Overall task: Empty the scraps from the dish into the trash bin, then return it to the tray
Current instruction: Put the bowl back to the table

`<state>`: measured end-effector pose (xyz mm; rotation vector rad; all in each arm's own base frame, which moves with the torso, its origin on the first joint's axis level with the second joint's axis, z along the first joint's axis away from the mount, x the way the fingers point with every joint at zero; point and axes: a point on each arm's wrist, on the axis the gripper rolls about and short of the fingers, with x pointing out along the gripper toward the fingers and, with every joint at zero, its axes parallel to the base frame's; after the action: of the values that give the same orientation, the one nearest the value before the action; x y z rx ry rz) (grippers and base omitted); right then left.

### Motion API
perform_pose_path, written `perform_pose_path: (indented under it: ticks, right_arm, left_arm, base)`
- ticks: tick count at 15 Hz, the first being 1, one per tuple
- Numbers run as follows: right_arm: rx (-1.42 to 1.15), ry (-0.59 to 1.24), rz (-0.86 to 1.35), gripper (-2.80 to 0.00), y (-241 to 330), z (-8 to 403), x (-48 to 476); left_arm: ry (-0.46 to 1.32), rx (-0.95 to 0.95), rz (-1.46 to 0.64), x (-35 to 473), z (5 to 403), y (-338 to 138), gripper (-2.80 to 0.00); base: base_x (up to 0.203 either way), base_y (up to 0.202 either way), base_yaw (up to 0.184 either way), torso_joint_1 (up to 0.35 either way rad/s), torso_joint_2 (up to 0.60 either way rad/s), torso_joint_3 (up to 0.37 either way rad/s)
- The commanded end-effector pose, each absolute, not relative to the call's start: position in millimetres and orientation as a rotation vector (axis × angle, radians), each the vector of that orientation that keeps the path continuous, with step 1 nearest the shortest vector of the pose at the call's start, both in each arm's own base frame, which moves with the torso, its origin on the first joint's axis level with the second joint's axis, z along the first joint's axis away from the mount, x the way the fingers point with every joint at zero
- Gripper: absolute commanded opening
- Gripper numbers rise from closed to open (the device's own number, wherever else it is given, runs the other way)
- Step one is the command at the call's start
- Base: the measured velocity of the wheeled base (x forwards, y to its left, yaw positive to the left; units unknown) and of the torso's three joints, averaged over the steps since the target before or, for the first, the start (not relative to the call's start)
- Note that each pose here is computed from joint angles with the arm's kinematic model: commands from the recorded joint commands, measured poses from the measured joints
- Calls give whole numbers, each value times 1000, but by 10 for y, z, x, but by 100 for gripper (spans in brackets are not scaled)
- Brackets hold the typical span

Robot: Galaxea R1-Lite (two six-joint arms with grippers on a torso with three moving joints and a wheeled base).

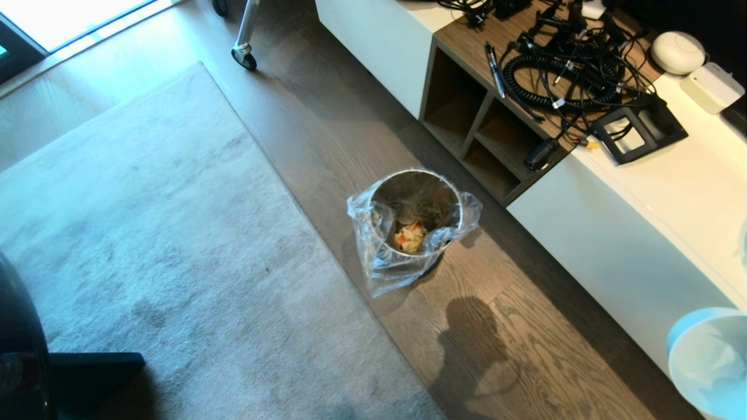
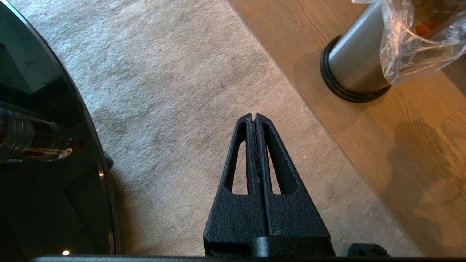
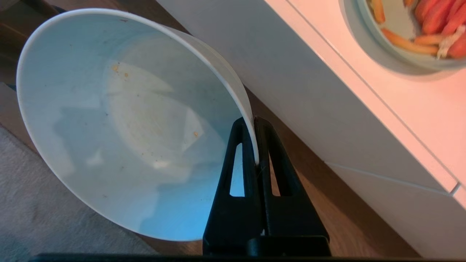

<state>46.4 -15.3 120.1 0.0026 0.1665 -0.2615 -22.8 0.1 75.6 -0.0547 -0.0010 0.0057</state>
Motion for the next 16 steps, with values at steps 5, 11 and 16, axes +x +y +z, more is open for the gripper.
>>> perform_pose_path:
  ticks: [5, 11, 16]
  right_arm:
    - [69, 206, -328, -280, 13, 856, 14]
    - [48, 251, -270, -280, -1, 814, -3]
    - [38, 264, -168, -280, -2, 813, 4]
  left_arm:
    - [-2, -55, 6, -228, 756, 1, -280]
    - [-2, -56, 6, -228, 756, 1, -280]
    - [-2, -55, 6, -228, 756, 1, -280]
  base:
    - [0, 0, 0, 0, 0, 0]
    - [0, 0, 0, 0, 0, 0]
    - [0, 0, 0, 0, 0, 0]
